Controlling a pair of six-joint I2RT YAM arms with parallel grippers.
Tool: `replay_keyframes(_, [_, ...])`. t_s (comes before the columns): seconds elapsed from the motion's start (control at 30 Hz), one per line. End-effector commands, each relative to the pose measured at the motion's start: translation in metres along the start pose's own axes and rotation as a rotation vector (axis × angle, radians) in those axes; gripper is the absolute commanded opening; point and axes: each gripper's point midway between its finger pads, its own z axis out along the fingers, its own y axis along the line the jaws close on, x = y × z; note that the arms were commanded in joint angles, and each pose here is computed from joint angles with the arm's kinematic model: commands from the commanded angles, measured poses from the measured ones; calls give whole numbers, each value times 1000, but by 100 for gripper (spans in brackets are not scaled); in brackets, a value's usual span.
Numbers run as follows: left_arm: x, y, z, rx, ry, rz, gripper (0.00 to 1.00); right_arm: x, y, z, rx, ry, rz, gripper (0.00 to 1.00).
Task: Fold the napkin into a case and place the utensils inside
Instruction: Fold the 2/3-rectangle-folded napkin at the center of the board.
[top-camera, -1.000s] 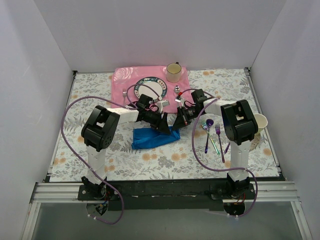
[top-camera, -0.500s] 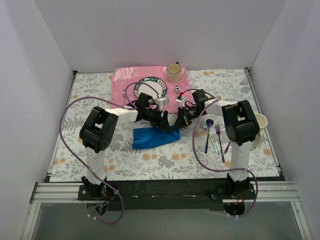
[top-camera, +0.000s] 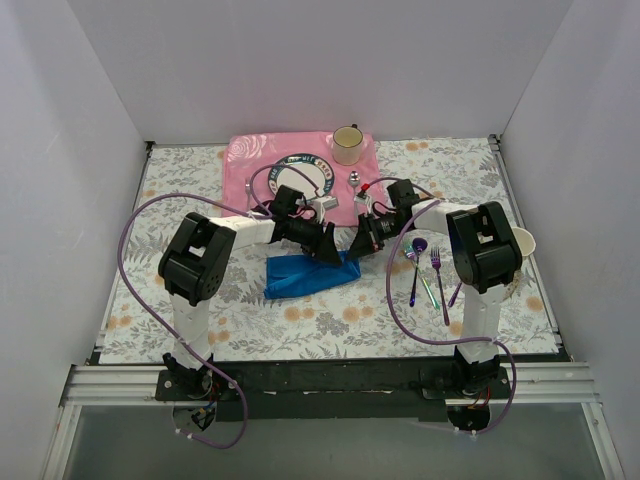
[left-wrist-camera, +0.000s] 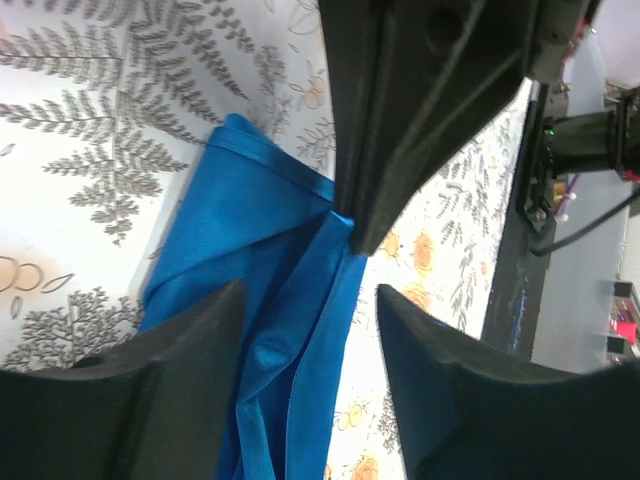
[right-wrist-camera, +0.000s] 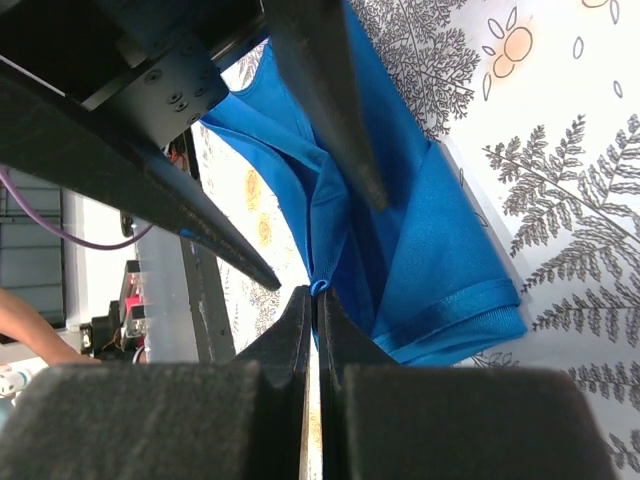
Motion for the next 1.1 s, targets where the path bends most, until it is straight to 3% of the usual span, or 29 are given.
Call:
replay_keyframes(0.0, [-9,-22,-8,77,-11,23,49,-14,16,-8,-28,-43,-67,1])
replay_keyframes(0.17, [-10,-27,-7,90,-11,3,25,-15,11,-7,-10,-41,-60,1])
replay_keyframes(0.5, [2,-26,-8,56,-11,-125,3,-11,-4,-2,70,-17,-46,2])
replay_keyframes(0.63, [11,-22,-7,27,-9,-204,0,-15,-6,-4,109,-22,-59,25])
replay_keyframes(0.8, [16,-20,-6,10,-11,-271,0,-27,-3,-10,161,-47,-100,38])
replay_keyframes(0.9, [18,-19,-5,3,-8,-294,0,-35,-4,-13,213,-54,-126,38])
replay_keyframes(1.07, [21,-15,-4,-17,-2,-320,0,-40,4,-9,330,-32,-244,19])
